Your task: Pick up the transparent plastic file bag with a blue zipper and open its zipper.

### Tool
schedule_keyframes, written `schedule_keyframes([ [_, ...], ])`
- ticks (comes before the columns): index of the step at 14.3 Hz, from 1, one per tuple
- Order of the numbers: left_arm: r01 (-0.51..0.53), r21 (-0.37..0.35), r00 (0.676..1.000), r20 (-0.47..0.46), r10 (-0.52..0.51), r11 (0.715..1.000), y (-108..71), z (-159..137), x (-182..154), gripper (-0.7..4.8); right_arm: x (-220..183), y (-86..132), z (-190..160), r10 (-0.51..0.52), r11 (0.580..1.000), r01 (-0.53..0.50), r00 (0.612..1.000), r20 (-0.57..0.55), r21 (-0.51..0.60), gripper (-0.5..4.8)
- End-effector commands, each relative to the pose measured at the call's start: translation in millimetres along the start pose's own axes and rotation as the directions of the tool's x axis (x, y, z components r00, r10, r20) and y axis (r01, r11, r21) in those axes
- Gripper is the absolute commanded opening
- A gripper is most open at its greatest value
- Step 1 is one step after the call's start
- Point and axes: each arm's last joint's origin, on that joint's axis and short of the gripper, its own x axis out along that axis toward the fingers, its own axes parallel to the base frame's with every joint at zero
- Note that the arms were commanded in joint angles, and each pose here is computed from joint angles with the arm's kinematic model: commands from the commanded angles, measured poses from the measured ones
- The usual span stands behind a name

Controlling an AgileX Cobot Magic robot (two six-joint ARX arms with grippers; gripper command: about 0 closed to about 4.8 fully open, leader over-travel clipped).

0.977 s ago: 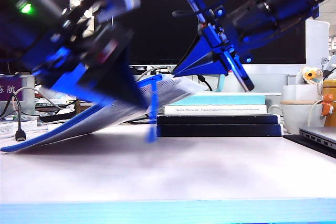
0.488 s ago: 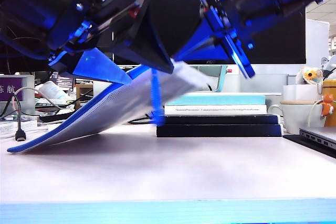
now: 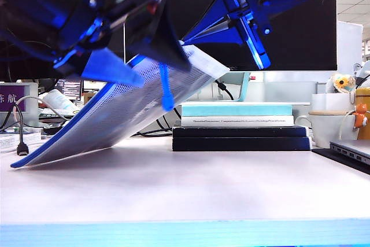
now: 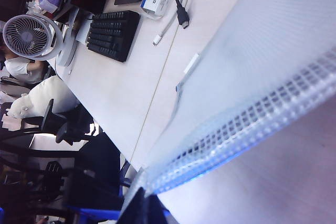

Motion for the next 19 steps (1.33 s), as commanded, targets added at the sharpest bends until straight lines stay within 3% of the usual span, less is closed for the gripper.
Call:
schedule_keyframes([
  [1, -0.008, -0.02, 0.998, 0.067, 0.01, 1.0, -0.8, 6.5, -0.7, 4.29, -1.6, 5.1, 0.6, 0.018, 1.0, -0.018, 1.0, -0.021, 0.001, -0.03],
  [3, -0.003, -0.021, 0.995, 0.096, 0.005, 1.0, -1.2, 9.3, -0.8, 4.2, -1.3, 6.9, 0.6, 0.031, 1.0, -0.031, 0.999, -0.03, -0.001, -0.03],
  [5, -0.003, -0.019, 0.996, 0.093, 0.005, 1.0, -1.3, 9.0, -0.7, 3.31, -3.7, 11.4, 2.6, 0.043, 0.999, -0.044, 0.999, -0.024, -0.008, -0.03],
  [6, -0.004, -0.017, 0.996, 0.092, 0.006, 1.0, -1.3, 8.9, -0.7, 3.11, -4.8, 13.0, 3.2, 0.047, 0.999, -0.047, 0.999, -0.02, -0.013, -0.03],
  [8, -0.009, -0.01, 0.996, 0.087, 0.01, 1.0, -1.0, 8.3, -0.7, 1.92, -7.7, 16.1, 3.3, 0.053, 0.998, -0.053, 0.998, -0.019, -0.017, -0.03],
  [11, -0.024, 0.004, 0.996, 0.089, 0.023, 1.0, -0.6, 8.5, -0.7, 0.77, -11.1, 19.6, 2.6, 0.066, 0.998, -0.067, 0.997, -0.026, -0.02, -0.03],
  [12, -0.025, 0.005, 0.996, 0.089, 0.025, 1.0, -0.6, 8.5, -0.7, 0.73, -11.8, 20.1, 2.2, 0.065, 0.998, -0.065, 0.998, -0.028, -0.018, -0.03],
  [15, -0.027, 0.03, 0.995, 0.097, 0.024, 0.999, -0.7, 9.3, -0.8, -0.06, -15.0, 22.3, 0.9, 0.061, 0.998, -0.062, 0.998, -0.032, -0.015, -0.03],
  [19, -0.076, 0.06, 0.993, 0.093, 0.07, 0.995, 0.8, 8.5, -0.7, -0.06, -22.8, 29.7, 0.4, 0.071, 0.997, -0.071, 0.997, -0.021, -0.03, -0.03],
])
